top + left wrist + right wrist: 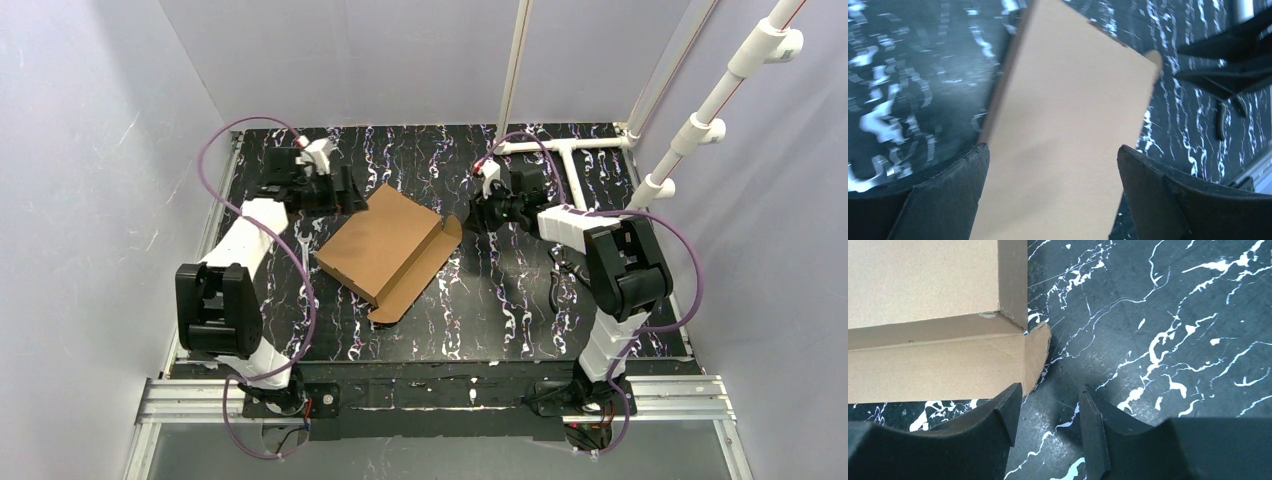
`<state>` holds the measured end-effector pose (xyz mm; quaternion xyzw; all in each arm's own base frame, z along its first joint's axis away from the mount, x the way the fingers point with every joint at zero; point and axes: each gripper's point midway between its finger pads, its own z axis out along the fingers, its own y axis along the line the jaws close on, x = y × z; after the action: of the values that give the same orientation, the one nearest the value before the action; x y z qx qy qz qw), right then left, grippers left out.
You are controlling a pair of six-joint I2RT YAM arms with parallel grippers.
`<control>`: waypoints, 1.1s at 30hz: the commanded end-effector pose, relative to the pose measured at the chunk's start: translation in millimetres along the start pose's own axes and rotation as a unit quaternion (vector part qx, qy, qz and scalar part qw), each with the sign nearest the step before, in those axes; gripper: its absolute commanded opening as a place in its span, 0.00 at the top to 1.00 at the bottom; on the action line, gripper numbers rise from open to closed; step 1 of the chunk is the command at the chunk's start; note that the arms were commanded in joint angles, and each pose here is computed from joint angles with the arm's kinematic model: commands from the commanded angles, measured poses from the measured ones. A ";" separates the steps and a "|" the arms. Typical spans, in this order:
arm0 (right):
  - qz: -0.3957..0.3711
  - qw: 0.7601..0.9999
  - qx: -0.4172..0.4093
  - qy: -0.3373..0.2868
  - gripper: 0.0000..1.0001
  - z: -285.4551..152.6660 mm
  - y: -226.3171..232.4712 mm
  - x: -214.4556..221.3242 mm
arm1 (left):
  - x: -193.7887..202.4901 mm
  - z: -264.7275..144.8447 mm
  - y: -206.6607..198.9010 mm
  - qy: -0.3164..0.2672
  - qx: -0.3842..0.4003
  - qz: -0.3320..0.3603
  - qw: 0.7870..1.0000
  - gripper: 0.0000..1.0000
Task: Fold the paper box
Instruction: Close the paper box at the center of the board.
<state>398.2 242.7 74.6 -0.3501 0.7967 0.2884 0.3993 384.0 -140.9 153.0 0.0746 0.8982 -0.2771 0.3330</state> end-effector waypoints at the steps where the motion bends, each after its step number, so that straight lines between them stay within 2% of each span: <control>1: -0.002 1.000 -0.028 -0.007 0.46 8.2 7.8 -6.1 | -5.4 -16.3 27.5 0.001 0.000 -0.022 1.000 0.02; 10: 0.019 0.999 -0.047 -0.012 0.52 22.6 7.3 0.0 | -2.3 14.2 47.9 0.038 0.017 -0.047 0.998 0.02; 15: 0.013 0.998 -0.055 -0.034 0.59 27.4 8.2 -8.1 | 1.0 28.9 56.9 0.061 0.026 -0.032 0.997 0.02; 18: 0.011 0.997 -0.068 -0.044 0.64 31.5 9.9 -11.5 | 2.9 36.0 52.3 0.072 0.055 -0.030 0.995 0.02; 23: 0.006 0.995 -0.086 -0.056 0.66 35.2 13.2 -15.5 | 2.5 43.0 40.6 0.077 0.107 -0.026 0.991 0.02; 26: 0.000 0.993 -0.104 -0.061 0.77 35.4 18.8 -15.8 | 3.4 45.6 33.5 0.080 0.131 -0.028 0.988 0.03; 29: -0.022 0.990 -0.121 -0.071 0.92 28.0 28.9 -16.3 | 5.1 48.7 28.7 0.082 0.143 -0.008 0.986 0.05; 31: -0.028 0.989 -0.125 -0.074 0.98 23.2 33.4 -17.2 | 5.8 50.3 23.5 0.083 0.150 0.001 0.985 0.07; 33: -0.017 0.990 -0.123 -0.070 0.99 19.8 36.9 -13.6 | 6.9 53.8 17.0 0.086 0.153 0.012 0.984 0.08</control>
<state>391.9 277.4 56.2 -0.3669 0.7528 0.3875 0.3853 413.1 -136.9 84.8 0.1088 0.8912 -0.3798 0.2229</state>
